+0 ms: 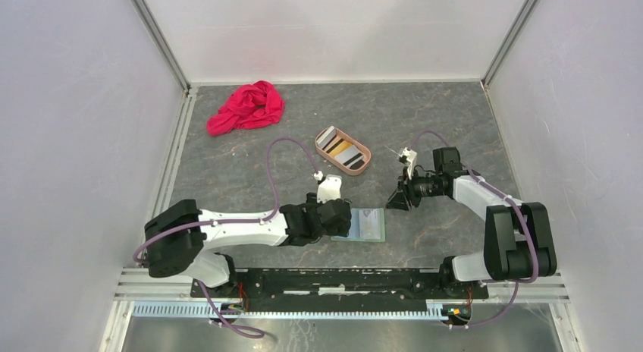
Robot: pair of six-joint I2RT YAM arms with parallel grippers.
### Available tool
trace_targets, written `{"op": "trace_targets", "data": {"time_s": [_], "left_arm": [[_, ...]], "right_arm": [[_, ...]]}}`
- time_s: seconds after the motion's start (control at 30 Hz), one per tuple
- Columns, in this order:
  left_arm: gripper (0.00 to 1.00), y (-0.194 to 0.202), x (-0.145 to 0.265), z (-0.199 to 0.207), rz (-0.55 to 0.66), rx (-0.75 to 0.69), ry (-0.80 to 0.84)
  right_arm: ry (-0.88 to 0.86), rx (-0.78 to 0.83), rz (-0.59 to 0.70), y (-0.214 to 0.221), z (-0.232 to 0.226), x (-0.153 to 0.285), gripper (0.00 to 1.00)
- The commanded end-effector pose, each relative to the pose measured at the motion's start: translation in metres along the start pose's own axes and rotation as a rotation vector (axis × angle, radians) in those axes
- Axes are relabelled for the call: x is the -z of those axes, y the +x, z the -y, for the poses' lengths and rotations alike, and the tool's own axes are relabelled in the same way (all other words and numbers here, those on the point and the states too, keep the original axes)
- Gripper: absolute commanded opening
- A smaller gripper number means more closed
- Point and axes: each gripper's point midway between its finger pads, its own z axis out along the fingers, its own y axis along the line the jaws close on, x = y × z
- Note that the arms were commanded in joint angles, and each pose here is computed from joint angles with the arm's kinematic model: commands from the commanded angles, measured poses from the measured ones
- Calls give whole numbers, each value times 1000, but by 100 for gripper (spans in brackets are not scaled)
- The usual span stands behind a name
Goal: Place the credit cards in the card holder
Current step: Pick up the credit card from the storage box.
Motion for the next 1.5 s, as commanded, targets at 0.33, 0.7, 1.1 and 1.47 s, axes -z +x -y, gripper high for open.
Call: {"op": "trace_targets", "data": {"time_s": [0.33, 0.7, 1.1, 1.47], "left_arm": [[81, -1, 2, 3, 49, 42, 67], [79, 1, 0, 3, 51, 58, 72], [77, 7, -5, 4, 33, 57, 71], [73, 10, -13, -3, 22, 57, 20]], "right_arm": [[-1, -163, -20, 11, 7, -9, 46], [5, -230, -44, 21, 10, -13, 46], [-10, -270, -70, 29, 9, -21, 46], [-24, -282, -99, 35, 7, -28, 46]]}}
